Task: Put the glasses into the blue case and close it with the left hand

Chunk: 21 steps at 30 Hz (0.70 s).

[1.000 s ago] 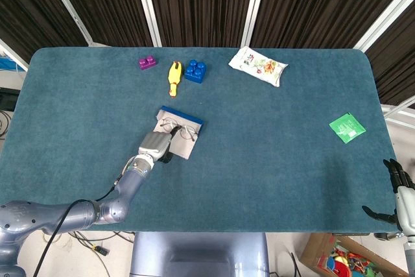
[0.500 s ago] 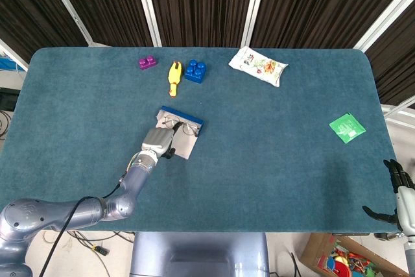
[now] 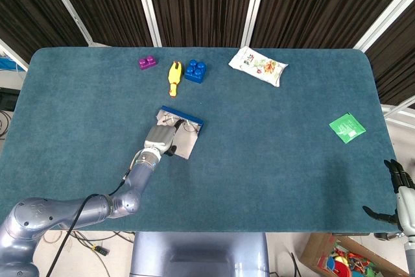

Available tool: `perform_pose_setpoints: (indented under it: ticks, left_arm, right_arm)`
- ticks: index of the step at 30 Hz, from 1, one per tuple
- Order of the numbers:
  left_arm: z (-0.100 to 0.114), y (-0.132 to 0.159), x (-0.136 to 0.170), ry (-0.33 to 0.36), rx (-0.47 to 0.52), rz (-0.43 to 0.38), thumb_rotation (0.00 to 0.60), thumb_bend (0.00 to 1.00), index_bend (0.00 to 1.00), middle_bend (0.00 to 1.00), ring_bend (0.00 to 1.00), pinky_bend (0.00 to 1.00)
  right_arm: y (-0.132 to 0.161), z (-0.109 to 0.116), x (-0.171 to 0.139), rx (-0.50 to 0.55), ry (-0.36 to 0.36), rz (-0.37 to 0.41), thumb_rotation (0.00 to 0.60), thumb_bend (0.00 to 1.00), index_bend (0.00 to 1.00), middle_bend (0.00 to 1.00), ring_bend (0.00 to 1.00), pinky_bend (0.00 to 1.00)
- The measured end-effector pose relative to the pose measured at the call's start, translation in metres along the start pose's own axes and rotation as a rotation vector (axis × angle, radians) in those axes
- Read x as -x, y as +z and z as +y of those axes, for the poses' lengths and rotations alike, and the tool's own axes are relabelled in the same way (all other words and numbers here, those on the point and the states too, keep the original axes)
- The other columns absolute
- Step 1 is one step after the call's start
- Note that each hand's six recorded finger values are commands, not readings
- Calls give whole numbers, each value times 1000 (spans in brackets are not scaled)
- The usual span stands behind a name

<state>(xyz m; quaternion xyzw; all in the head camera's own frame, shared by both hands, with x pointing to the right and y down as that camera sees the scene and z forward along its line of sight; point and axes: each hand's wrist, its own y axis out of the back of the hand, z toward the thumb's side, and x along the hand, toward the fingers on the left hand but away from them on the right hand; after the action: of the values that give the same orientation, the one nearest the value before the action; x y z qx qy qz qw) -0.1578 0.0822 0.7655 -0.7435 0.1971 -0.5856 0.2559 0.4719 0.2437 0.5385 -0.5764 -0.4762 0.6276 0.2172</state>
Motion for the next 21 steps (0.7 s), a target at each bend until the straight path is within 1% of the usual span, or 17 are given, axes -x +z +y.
perform_pose_setpoints:
  ticks: [4,15,21]
  left_arm:
    - [2,4,-1,8,-15,-5,600,423,0,655,604,727]
    - [7,4,-6,29,-31,12,600,423,0,656,603,727]
    - [6,7,0,22,-40,-4,600,423,0,654,602,727]
  right_arm:
    - [0,0,0,0,1,-1,600,193,0,16,125,237]
    - [-1,0,0,2,0,-2,600,194,0,17,125,237]
    - [-1,1,0,2,-1,-3,600,193,0,16,125,237]
